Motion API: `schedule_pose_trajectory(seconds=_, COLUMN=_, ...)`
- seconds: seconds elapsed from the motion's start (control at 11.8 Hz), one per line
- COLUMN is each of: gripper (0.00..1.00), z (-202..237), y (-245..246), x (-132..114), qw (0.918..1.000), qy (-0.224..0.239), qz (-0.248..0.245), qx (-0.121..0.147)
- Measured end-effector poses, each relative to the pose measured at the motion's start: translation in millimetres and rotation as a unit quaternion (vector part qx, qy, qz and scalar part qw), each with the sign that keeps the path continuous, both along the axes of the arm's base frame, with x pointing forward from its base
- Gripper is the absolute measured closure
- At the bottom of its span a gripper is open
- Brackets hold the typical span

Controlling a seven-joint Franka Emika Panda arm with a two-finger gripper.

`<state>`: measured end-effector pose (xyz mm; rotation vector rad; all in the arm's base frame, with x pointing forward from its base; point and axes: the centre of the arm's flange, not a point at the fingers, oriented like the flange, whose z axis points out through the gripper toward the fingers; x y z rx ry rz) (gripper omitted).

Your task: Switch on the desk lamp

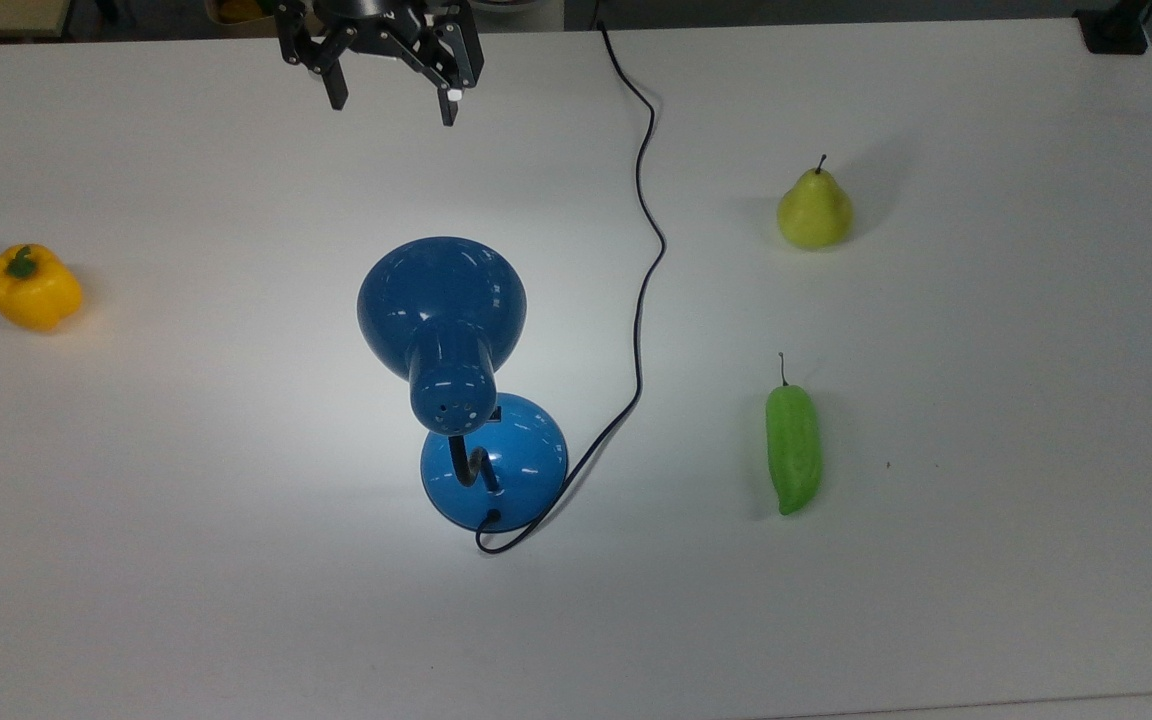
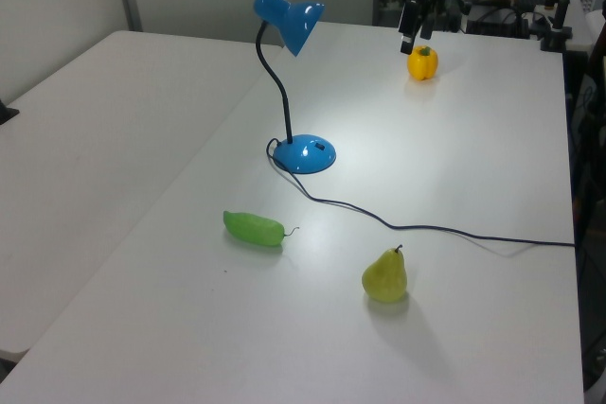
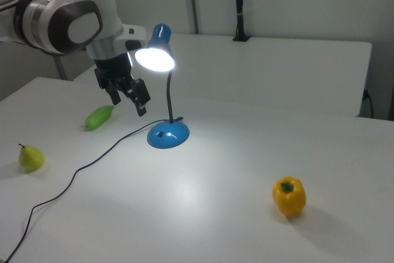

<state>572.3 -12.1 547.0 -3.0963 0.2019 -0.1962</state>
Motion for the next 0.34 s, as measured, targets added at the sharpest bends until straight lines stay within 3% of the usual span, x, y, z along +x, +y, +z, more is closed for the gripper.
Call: schedule_pose_trajectory(seconds=0.34, gripper=0.00, z=1.4, y=-0.1, x=-3.6, qw=1.0000, qy=0.007, qz=0.000, qx=0.001)
